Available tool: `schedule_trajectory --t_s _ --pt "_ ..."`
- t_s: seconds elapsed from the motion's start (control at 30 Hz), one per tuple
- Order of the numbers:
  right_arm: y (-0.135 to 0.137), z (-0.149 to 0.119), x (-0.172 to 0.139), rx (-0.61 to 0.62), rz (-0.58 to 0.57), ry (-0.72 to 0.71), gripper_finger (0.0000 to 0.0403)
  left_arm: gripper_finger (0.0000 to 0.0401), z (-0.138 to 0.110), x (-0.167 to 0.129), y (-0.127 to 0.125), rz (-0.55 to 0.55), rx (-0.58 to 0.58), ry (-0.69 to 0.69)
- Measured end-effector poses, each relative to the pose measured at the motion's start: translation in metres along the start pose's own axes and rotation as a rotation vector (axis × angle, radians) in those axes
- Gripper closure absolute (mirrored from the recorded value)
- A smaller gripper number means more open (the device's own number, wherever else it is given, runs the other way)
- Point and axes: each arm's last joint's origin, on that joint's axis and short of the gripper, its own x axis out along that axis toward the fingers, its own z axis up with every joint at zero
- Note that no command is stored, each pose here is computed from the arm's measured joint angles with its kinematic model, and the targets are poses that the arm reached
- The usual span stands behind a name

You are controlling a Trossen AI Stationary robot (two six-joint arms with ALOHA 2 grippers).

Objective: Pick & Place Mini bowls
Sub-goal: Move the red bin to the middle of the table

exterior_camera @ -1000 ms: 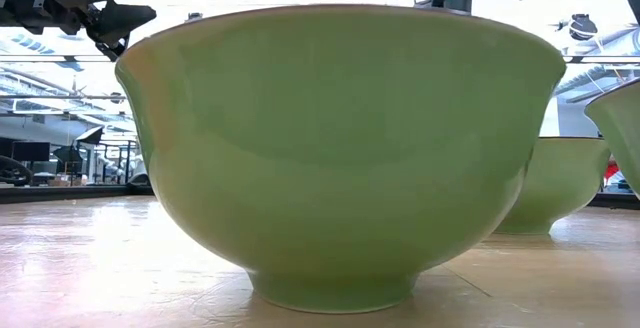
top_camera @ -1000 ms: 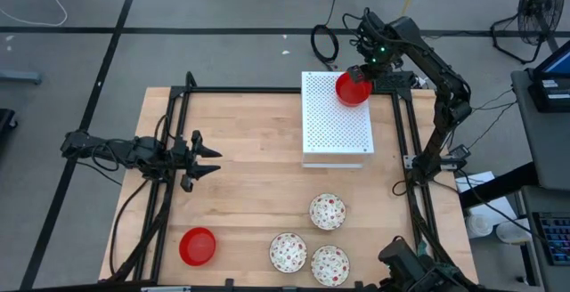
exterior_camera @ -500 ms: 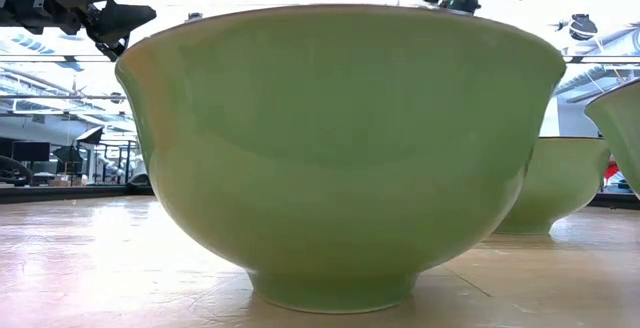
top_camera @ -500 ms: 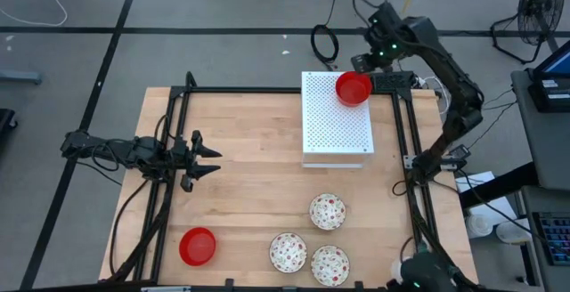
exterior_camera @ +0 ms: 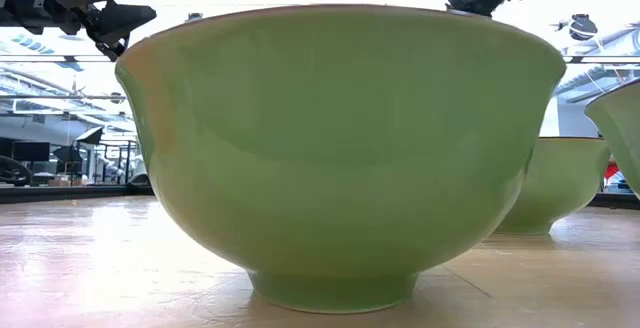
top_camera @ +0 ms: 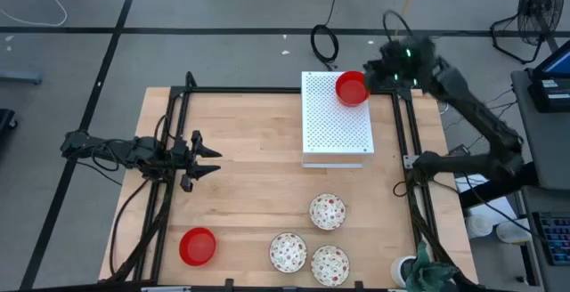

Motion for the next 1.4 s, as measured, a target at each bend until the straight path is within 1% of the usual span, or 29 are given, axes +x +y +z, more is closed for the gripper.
schedule_trajectory --t_s 0.13,0.23,0.27,0.37,0.5,0.7,0.93,1.0,1.1,1.17,1.23,1.3,1.4 --pt "0.002 -0.04 -0.004 -0.057 0.033 -0.185 0.0391 0.0214 0.0 0.0 0.0 0.0 0.0 0.0" --pt "0.003 -0.067 -0.004 -0.09 0.082 -0.297 0.0395 0.0215 0.0 0.0 0.0 0.0 0.0 0.0" --pt "0.003 -0.076 -0.002 -0.095 0.099 -0.31 0.0398 0.0215 0.0 0.0 0.0 0.0 0.0 0.0" --pt "0.001 -0.097 0.005 -0.095 0.095 -0.315 0.0401 0.0214 0.0 0.0 0.0 0.0 0.0 0.0" --pt "-0.001 -0.112 0.014 -0.086 0.075 -0.275 0.0402 0.0214 0.0 0.0 0.0 0.0 0.0 0.0" --pt "-0.002 -0.12 0.022 -0.079 0.061 -0.234 0.0403 0.0215 0.0 0.0 0.0 0.0 0.0 0.0" --pt "-0.002 -0.122 0.027 -0.071 0.062 -0.215 0.0403 0.0215 0.0 0.0 0.0 0.0 0.0 0.0" --pt "-0.002 -0.118 0.026 -0.073 0.064 -0.258 0.0403 0.0215 0.0 0.0 0.0 0.0 0.0 0.0" --pt "-0.001 -0.105 0.022 -0.044 0.081 -0.402 0.0403 0.0214 0.0 0.0 0.0 0.0 0.0 0.0" --pt "0.0 -0.099 0.019 -0.02 0.096 -0.472 0.0403 0.0215 0.0 0.0 0.0 0.0 0.0 0.0" --pt "0.0 -0.097 0.019 -0.014 0.107 -0.493 0.0403 0.0215 0.0 0.0 0.0 0.0 0.0 0.0" --pt "0.001 -0.097 0.019 -0.023 0.145 -0.485 0.0403 0.0215 0.0 0.0 0.0 0.0 0.0 0.0" --pt "0.004 -0.098 0.018 -0.039 0.238 -0.477 0.0403 0.0215 0.0 0.0 0.0 0.0 0.0 0.0"
